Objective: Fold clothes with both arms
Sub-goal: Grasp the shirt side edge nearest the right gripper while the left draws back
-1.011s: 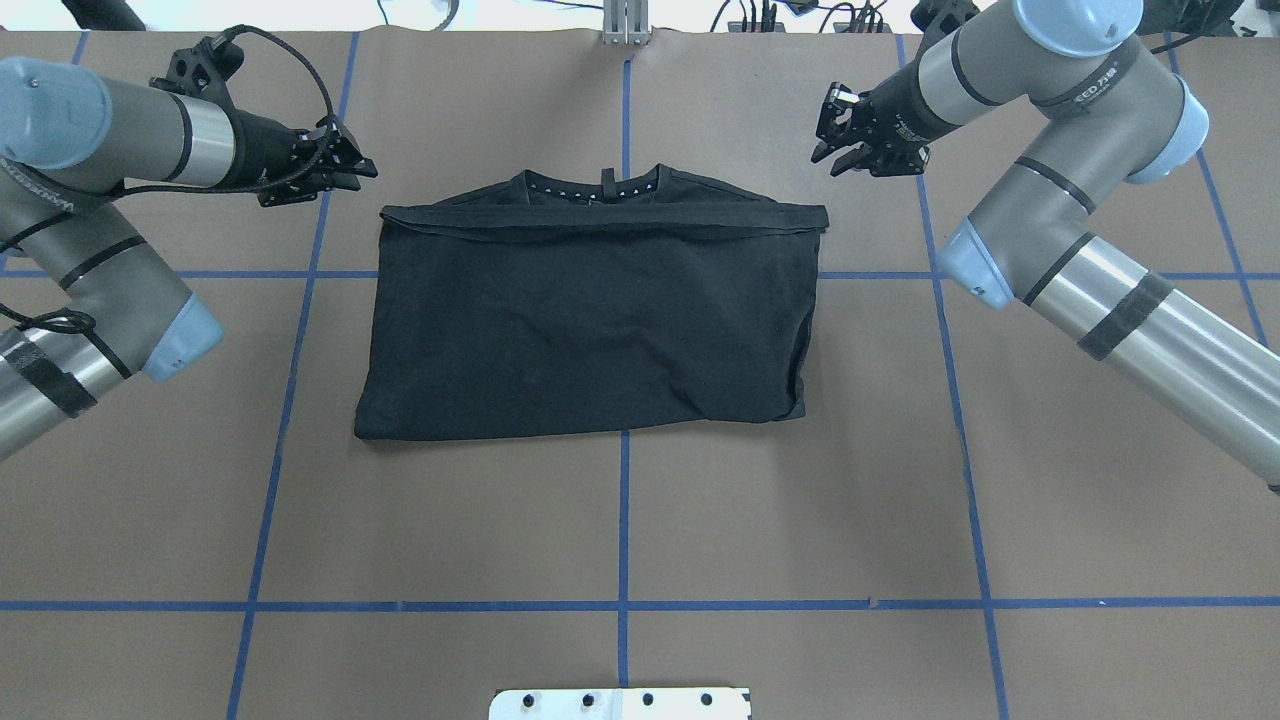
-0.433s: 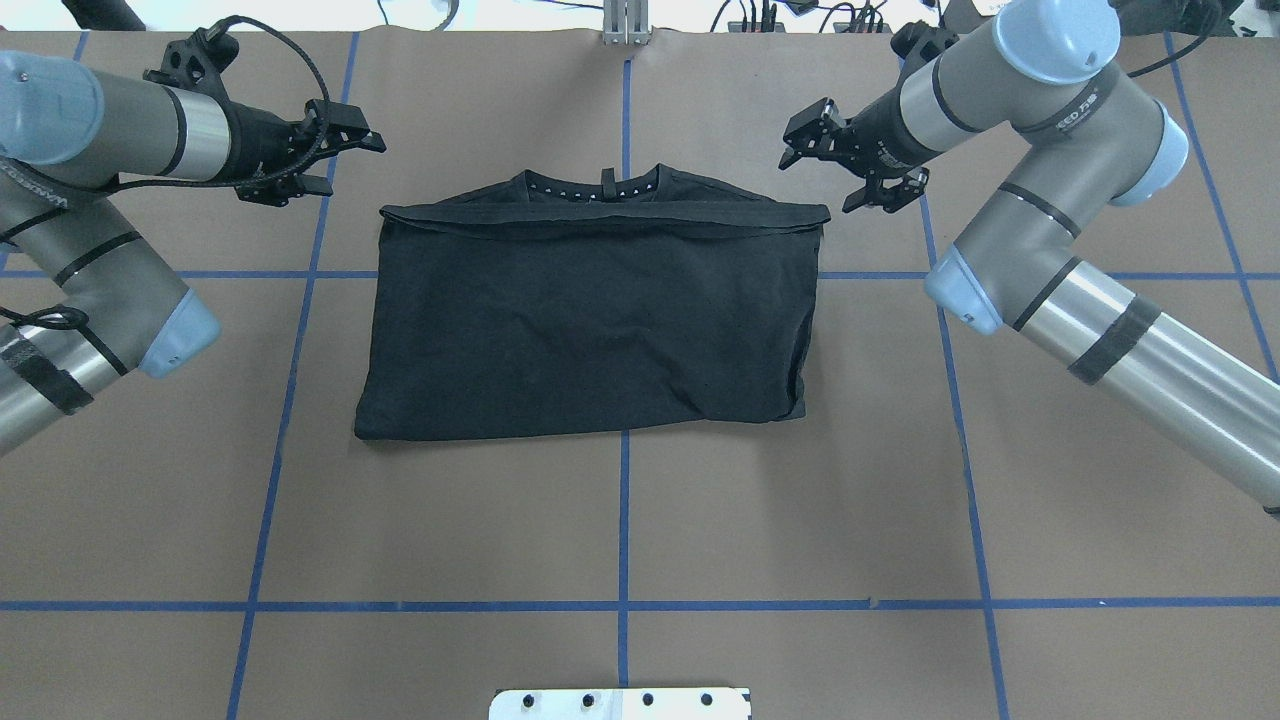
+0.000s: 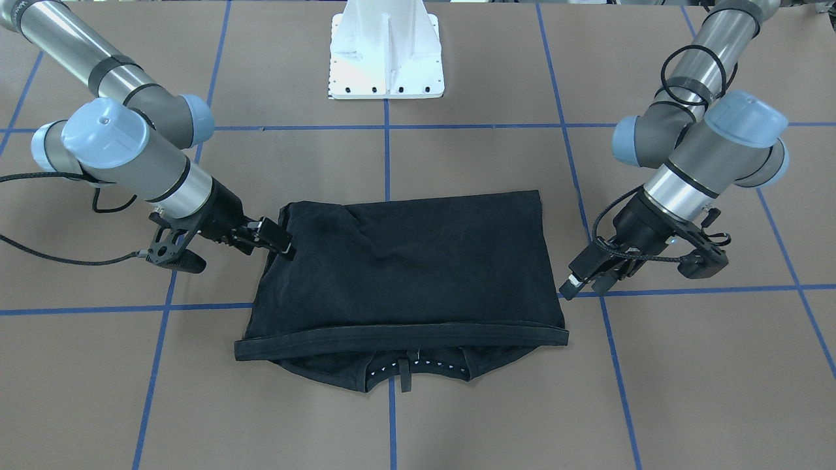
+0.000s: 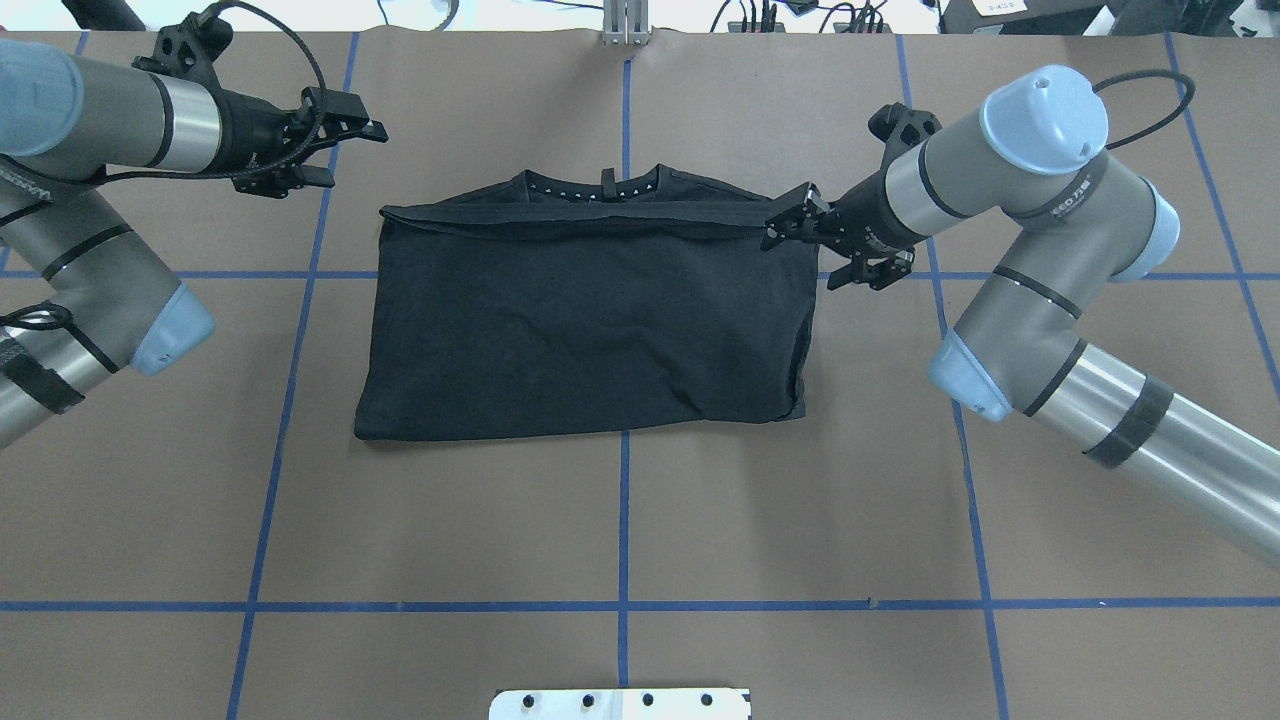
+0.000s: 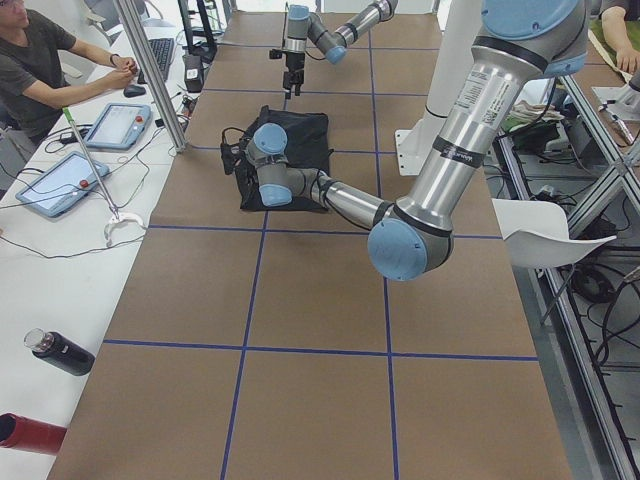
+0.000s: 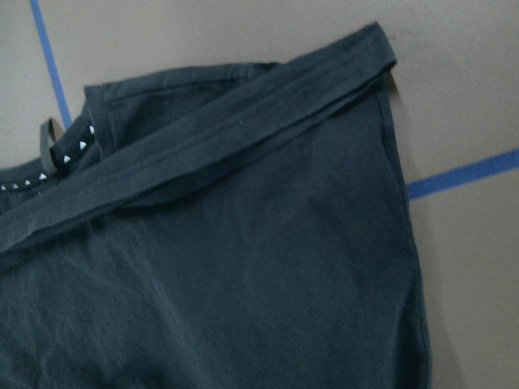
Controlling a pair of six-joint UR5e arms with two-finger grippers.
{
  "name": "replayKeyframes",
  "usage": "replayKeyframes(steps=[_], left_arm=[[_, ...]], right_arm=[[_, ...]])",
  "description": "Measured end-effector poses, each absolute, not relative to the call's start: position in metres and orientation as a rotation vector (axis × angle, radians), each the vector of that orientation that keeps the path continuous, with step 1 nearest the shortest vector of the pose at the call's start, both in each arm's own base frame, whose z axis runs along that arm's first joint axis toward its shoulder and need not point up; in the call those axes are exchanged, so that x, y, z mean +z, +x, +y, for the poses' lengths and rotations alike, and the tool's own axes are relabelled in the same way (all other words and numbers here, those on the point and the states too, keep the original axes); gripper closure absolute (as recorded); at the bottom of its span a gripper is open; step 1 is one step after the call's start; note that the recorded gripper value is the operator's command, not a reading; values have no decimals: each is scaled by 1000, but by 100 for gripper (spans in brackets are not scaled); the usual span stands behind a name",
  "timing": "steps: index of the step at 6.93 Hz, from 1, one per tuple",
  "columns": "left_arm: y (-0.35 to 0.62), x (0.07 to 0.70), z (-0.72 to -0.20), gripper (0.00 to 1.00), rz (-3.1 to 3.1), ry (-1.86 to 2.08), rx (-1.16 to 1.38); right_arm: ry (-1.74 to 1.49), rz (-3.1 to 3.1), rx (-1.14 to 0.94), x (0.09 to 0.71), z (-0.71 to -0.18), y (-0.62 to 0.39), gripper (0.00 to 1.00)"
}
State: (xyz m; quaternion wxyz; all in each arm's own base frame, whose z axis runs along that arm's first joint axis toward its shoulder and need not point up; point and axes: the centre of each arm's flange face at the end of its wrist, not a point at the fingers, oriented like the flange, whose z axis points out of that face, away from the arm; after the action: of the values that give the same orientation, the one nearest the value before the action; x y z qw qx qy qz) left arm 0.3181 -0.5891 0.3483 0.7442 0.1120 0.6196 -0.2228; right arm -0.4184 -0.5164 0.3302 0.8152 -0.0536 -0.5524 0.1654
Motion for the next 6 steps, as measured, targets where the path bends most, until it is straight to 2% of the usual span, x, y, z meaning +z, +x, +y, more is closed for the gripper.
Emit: replayKeyframes(steps=[3,6], left_arm=[[307,309,-574,0,1381,260,-475],[301,287,-564,0,1376,259,-478]], right_arm=[[-236,-1124,341,359,-458,-458,0],[-265,-1093,341,382,-441,-456,4]])
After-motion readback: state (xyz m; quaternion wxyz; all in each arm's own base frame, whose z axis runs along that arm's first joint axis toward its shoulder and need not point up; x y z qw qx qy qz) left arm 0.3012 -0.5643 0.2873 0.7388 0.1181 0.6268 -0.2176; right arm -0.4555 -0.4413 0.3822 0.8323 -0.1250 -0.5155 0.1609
